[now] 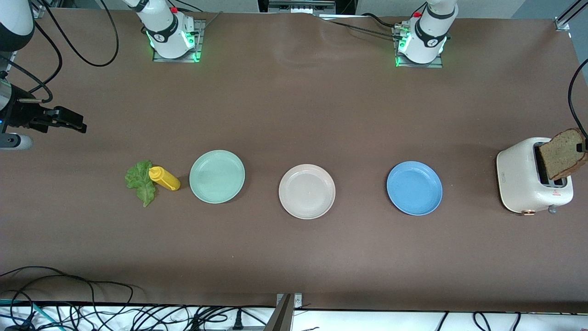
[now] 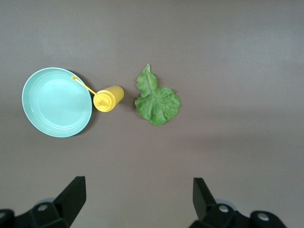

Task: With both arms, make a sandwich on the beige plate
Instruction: 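Grasp a bread slice in the toaster with the left gripper and lift, then carry the bread slice with the left gripper over the beige plate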

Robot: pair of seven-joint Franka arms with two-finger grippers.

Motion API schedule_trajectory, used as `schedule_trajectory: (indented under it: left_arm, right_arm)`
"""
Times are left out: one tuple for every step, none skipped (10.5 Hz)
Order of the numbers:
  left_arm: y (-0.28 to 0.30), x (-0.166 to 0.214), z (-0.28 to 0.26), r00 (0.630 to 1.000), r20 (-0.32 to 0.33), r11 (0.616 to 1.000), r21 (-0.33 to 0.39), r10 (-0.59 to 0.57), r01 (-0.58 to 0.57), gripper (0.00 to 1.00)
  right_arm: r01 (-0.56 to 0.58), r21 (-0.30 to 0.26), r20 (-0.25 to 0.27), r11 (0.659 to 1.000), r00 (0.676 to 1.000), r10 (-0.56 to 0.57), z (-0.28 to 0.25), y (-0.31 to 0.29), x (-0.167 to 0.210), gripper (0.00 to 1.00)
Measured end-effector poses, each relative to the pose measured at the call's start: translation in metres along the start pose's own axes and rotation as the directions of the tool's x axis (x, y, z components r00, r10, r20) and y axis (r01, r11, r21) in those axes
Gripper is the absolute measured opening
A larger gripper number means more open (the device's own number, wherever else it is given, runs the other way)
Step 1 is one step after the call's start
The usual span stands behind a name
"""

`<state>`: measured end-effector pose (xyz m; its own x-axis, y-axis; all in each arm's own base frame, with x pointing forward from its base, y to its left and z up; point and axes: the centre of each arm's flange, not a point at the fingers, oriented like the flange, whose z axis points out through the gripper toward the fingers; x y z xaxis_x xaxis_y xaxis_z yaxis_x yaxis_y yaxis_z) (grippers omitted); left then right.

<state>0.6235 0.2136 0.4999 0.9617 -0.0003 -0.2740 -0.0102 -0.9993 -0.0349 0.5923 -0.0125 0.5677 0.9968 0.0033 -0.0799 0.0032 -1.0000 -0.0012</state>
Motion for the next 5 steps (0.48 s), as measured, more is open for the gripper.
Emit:
schedule_trajectory:
  left_arm:
    - [0.025,0.003,-0.01,0.999,-0.022,0.999,-0.039,-0.029,0.028,0.09]
    - [0.053,0.007,-0.019,0.995,-0.035,0.992,-0.095,-0.09,0.086,0.09]
    - [0.083,0.01,-0.027,0.989,-0.037,0.98,-0.141,-0.145,0.139,0.09]
    - [0.121,0.013,-0.035,0.98,-0.026,0.963,-0.19,-0.2,0.191,0.09]
    - [0.165,0.015,-0.041,0.968,0.004,0.939,-0.244,-0.25,0.244,0.09]
  right_arm:
    - [0.0,0.0,0.0,1.0,1.0,0.0,0.0,0.0,0.0,1.0]
    - [0.0,0.0,0.0,1.0,1.0,0.0,0.0,0.0,0.0,1.0]
    - [0.0,0.0,0.0,1.0,1.0,0.0,0.0,0.0,0.0,1.0]
    - [0.0,0.0,0.001,1.0,1.0,0.0,0.0,0.0,0.0,1.0]
    - [-0.001,0.0,0.002,1.0,1.0,0.001,0.0,0.0,0.0,1.0]
